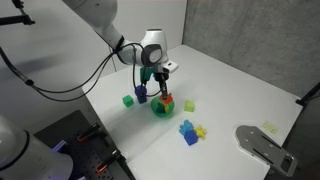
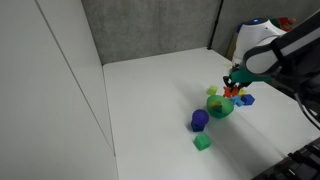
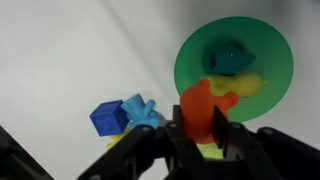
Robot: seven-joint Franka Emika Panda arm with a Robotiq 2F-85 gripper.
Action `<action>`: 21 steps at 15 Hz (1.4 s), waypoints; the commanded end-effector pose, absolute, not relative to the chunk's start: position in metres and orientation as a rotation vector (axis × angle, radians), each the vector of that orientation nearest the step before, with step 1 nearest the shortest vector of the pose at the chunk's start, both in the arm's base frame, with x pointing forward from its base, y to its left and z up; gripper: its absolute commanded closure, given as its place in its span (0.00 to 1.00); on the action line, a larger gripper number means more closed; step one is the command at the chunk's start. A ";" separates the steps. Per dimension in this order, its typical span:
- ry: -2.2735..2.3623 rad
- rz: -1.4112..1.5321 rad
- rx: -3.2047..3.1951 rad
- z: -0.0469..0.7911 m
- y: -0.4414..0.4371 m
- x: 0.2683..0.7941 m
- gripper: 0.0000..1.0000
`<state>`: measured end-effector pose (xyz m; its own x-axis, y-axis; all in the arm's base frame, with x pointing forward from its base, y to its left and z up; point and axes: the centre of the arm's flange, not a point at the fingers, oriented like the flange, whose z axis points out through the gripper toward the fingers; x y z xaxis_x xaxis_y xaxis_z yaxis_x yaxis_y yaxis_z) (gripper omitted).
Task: Take the orange toy animal out of the bowl and put it on the table
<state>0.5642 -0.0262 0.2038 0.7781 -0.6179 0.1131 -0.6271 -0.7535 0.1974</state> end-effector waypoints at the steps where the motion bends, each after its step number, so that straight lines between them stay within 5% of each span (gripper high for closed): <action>1: -0.989 -0.007 2.680 0.212 -0.060 0.549 0.90; 21: -0.676 -0.445 2.588 0.075 -0.090 0.470 0.91</action>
<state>0.4699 -0.0956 0.0907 0.8093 -0.5587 -0.1814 -0.4373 -0.7793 0.4489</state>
